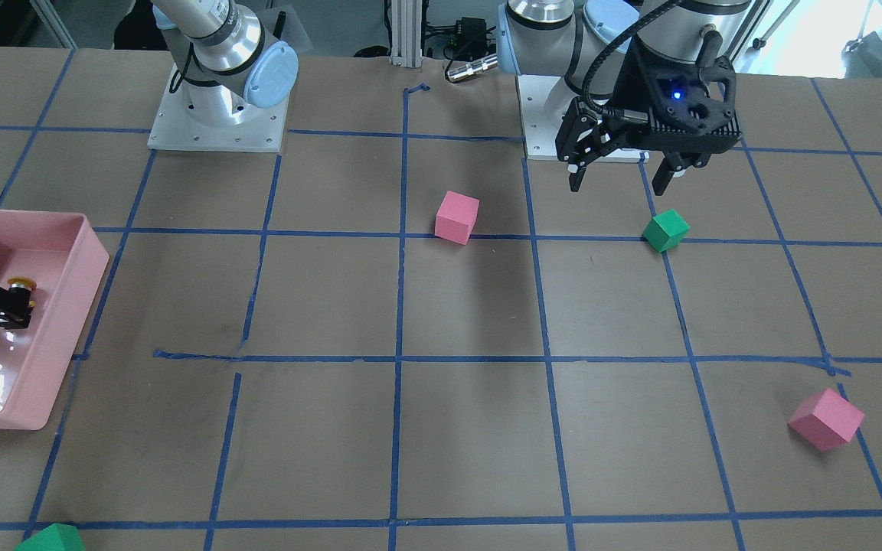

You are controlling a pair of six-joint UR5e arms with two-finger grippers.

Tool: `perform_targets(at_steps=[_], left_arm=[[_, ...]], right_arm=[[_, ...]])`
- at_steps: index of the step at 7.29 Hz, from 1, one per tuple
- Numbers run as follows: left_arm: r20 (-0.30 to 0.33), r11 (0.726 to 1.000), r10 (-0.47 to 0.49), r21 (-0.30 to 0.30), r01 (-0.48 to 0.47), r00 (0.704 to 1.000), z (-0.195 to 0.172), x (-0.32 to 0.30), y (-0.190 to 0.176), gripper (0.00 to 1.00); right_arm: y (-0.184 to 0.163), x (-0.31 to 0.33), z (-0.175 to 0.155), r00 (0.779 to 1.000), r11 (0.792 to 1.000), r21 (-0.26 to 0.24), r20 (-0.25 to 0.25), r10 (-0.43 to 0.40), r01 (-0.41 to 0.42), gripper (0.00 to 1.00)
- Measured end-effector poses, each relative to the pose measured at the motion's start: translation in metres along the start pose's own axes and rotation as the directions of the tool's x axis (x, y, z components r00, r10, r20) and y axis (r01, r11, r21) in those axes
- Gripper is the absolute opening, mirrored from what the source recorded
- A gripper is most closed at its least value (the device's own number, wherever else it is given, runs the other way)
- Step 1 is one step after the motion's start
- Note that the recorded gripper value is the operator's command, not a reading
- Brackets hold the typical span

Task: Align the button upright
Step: 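Lower the right gripper into the bin and grasp the button switch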

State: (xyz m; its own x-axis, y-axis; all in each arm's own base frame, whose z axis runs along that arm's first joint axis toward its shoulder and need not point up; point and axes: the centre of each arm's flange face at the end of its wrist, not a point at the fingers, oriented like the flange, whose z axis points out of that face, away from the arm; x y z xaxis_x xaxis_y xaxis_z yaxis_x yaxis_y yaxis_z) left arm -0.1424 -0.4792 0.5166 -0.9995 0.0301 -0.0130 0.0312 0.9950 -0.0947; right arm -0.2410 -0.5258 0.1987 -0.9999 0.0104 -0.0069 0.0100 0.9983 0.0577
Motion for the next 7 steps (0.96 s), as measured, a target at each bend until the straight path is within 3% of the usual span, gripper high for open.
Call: perform_targets(at_steps=[2, 3, 7], left_arm=[[-0.001, 1.0, 0.0, 0.001, 0.0, 1.0, 0.0001, 0.0001, -0.0003, 1.0], [-0.001, 1.0, 0.0, 0.001, 0.0, 1.0, 0.0001, 0.0001, -0.0003, 1.0], [0.0, 1.0, -0.001, 0.001, 0.001, 1.0, 0.0002, 0.0, -0.0003, 1.0]], right_arm=[[0.0015, -0.0006, 0.0022, 1.0, 1.0, -0.003, -0.001, 0.0, 0.0, 0.94], [0.0027, -0.0008, 0.0035, 1.0, 1.0, -0.007, 0.002, 0.001, -0.001, 0.82], [0.0047, -0.0011, 0.0051, 1.0, 1.0, -0.011, 0.003, -0.002, 0.002, 0.85]])
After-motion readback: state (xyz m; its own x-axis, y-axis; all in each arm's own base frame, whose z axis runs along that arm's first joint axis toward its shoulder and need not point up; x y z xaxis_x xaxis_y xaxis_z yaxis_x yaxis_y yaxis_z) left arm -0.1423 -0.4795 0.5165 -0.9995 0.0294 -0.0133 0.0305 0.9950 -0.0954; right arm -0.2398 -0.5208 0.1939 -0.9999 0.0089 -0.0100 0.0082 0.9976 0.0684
